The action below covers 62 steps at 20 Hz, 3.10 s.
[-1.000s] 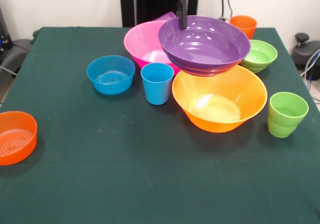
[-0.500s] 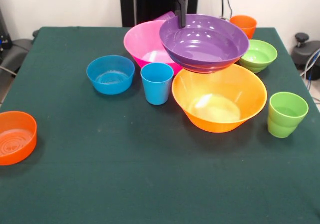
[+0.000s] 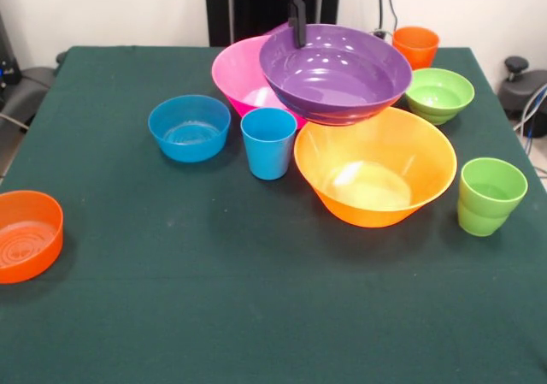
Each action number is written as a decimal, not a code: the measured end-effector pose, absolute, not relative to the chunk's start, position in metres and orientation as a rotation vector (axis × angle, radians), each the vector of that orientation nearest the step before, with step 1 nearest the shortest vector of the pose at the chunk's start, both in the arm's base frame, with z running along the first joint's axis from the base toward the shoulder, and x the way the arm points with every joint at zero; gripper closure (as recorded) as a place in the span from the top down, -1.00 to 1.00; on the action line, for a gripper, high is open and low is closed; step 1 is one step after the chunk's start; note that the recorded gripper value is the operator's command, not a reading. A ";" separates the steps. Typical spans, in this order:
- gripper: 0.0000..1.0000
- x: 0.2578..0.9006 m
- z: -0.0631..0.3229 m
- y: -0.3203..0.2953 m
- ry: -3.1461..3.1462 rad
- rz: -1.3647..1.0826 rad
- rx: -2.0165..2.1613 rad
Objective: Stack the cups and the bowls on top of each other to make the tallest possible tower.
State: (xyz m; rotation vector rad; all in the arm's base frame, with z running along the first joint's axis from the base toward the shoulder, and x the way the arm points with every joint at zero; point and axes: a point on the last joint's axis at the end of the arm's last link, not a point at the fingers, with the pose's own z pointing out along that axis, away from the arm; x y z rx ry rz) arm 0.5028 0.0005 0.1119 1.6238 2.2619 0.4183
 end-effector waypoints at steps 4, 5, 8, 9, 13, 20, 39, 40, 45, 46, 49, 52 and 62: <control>-1.00 0.503 0.112 -0.001 2.259 0.417 1.627; -1.00 0.503 0.112 -0.002 2.259 0.417 1.628; -1.00 0.503 0.113 -0.005 2.249 0.420 1.644; -1.00 0.503 0.113 -0.006 2.245 0.421 1.652; -1.00 0.503 0.113 -0.011 2.232 0.421 1.670; -1.00 0.501 0.113 -0.024 2.211 0.414 1.696; -1.00 0.497 0.106 -0.006 2.303 0.390 1.528; -1.00 0.496 0.105 -0.005 2.313 0.386 1.506; -1.00 0.491 0.099 -0.004 2.341 0.360 1.438; -1.00 0.491 0.098 -0.005 2.342 0.356 1.431; -1.00 0.489 0.097 -0.009 2.337 0.348 1.430; -1.00 0.487 0.095 -0.014 2.327 0.337 1.435; -1.00 0.483 0.091 -0.020 2.302 0.350 1.453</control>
